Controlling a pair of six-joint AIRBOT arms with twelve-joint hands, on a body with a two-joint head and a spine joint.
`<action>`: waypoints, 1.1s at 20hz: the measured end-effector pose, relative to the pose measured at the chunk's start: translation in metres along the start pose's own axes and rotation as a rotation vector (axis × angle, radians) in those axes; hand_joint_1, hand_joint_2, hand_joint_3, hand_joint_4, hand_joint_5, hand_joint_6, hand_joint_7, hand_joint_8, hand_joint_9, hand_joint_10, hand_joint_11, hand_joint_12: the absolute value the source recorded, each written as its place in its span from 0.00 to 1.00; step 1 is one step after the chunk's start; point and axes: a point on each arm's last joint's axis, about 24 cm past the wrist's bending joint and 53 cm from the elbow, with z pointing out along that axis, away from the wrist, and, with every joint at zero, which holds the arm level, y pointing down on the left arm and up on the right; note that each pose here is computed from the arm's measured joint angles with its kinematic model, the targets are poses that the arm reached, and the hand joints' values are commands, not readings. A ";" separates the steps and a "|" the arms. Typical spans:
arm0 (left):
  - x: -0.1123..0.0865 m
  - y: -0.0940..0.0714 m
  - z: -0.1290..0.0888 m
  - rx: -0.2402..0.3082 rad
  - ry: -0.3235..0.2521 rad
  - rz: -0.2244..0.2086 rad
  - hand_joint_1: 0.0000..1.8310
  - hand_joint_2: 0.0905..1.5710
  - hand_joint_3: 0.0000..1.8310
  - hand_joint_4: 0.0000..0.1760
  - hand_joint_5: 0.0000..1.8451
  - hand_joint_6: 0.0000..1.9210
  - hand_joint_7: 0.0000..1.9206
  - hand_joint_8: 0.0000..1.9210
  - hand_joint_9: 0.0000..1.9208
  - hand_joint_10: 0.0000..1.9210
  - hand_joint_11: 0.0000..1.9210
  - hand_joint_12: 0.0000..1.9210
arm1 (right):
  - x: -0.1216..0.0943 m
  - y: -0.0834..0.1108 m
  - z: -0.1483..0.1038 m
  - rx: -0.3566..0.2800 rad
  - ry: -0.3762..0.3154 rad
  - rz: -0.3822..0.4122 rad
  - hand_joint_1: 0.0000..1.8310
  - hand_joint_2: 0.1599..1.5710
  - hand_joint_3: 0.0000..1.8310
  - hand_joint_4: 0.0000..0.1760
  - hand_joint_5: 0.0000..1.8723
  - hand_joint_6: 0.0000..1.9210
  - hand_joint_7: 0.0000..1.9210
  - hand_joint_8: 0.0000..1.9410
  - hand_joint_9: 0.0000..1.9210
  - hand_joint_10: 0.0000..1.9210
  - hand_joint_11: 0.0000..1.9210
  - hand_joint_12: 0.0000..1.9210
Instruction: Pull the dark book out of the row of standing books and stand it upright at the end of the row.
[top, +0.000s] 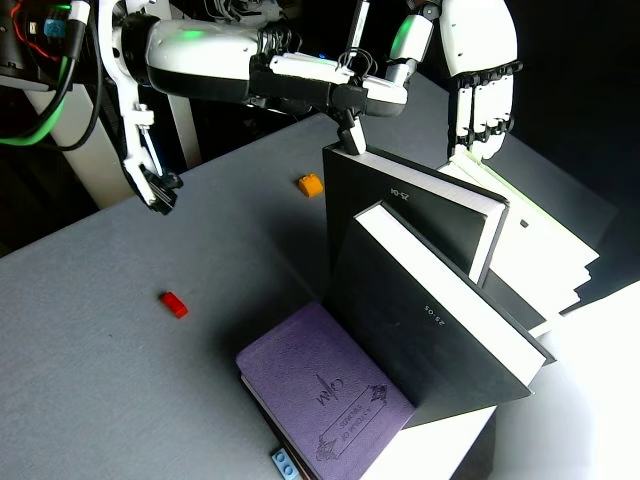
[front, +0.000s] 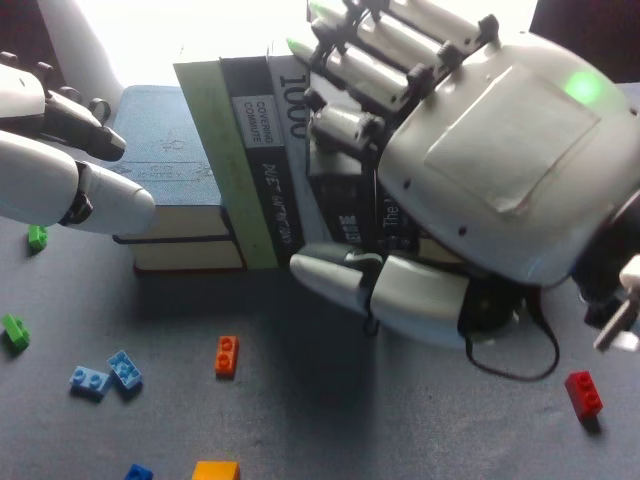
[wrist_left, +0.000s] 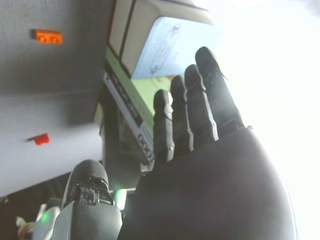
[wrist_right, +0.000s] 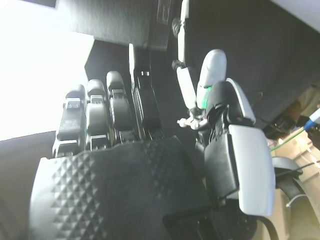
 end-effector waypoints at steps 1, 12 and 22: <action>0.000 0.000 0.000 0.000 0.000 -0.001 0.00 0.70 0.00 0.21 0.14 0.00 0.14 0.00 0.14 0.00 0.15 0.10 | 0.004 0.005 -0.003 -0.009 0.013 -0.008 0.00 0.75 0.00 0.00 0.30 0.30 0.05 0.00 0.00 0.00 0.00 0.00; 0.000 0.000 0.000 0.000 0.001 -0.009 0.00 0.71 0.00 0.16 0.14 0.01 0.13 0.00 0.13 0.00 0.14 0.08 | 0.060 0.020 -0.034 -0.029 0.220 -0.027 0.00 0.74 0.00 0.00 0.30 0.29 0.05 0.00 0.00 0.00 0.00 0.00; 0.000 -0.001 0.000 0.004 0.002 -0.016 0.00 0.71 0.00 0.17 0.14 0.00 0.13 0.00 0.13 0.00 0.15 0.07 | 0.099 0.006 -0.060 -0.021 0.334 -0.099 0.00 0.75 0.00 0.00 0.30 0.29 0.06 0.00 0.00 0.00 0.00 0.00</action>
